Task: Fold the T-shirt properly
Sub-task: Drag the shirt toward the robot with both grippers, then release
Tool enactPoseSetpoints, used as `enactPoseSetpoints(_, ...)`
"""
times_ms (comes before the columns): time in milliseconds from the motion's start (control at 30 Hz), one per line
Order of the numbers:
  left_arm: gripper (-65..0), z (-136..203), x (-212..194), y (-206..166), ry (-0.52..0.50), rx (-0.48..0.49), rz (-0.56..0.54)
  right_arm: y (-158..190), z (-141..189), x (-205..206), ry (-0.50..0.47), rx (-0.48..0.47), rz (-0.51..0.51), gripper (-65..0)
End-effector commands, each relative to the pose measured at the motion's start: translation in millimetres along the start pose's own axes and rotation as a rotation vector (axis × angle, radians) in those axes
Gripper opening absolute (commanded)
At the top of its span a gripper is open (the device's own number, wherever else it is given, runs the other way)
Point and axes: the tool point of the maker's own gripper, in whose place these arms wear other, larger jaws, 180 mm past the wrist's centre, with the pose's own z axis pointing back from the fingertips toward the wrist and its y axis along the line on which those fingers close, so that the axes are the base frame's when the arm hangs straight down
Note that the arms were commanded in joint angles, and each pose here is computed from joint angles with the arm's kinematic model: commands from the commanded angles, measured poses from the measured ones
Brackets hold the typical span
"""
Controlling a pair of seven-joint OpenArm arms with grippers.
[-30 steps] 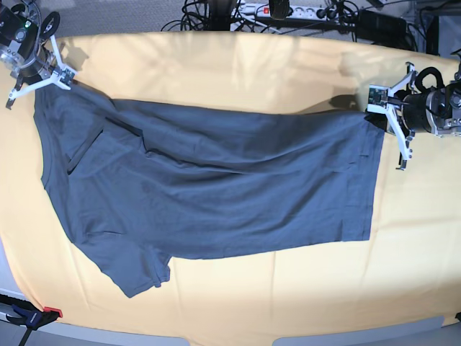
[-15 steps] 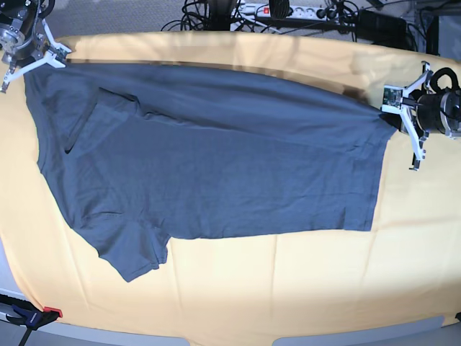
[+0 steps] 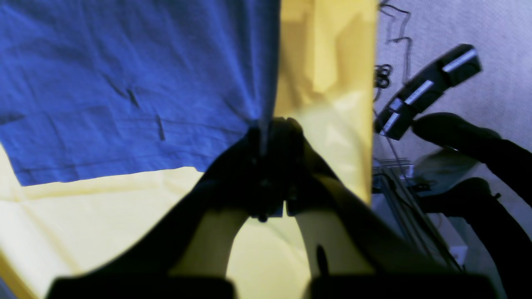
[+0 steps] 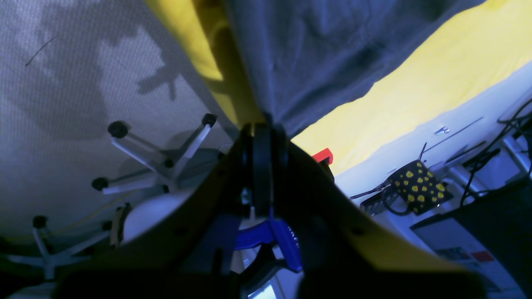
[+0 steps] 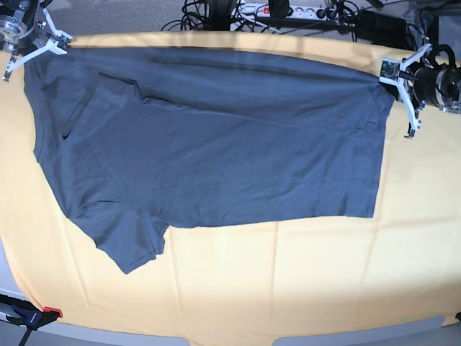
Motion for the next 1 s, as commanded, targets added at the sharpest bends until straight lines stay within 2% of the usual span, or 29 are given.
enactPoseSetpoints(0, -65.0, 8.4, -6.9, 3.1, 0.035, 0.003, -0.019, -5.8, 1.8, -2.9, 0.014, -0.011, 0.01, -65.0)
enactPoseSetpoints(167, -65.0, 10.5, -16.0, 4.3, 0.083, 0.007, -0.06, -1.0, 1.7, -2.3, 0.01, 0.015, 0.031, -65.0)
enactPoseSetpoints(367, -65.0, 9.8, 2.2, 0.4, -0.018, -0.012, 0.031, 5.3, 1.9, 1.7, -0.013, 0.05, 0.024, -65.0)
enactPoseSetpoints(533, -64.3, 9.9, 1.2, 0.2, -0.012, -0.013, 0.037, 1.4, 1.8, 1.6, -0.011, 0.029, -0.011, -64.7)
enactPoseSetpoints(667, -40.1, 10.3, -13.2, -0.9, 0.068, -0.017, 0.045, 5.9, 2.0, 1.0, -0.008, 0.053, 0.014, -42.9)
enactPoseSetpoints(700, -36.1, 10.5, -15.7, -1.7, 0.082, -0.021, 0.055, 5.9, 2.0, 1.0, -0.008, 0.054, 0.016, -38.7)
enactPoseSetpoints(767, -33.9, 11.1, -20.6, -3.3, 0.11, -0.028, 0.074, 6.2, 2.1, 0.9, -0.008, 0.056, 0.02, -34.0)
enactPoseSetpoints(967, -34.0, 11.9, -24.2, -5.0, 0.139, -0.035, 0.084, 10.7, 2.5, -3.5, 0.015, 0.081, 0.064, -33.5)
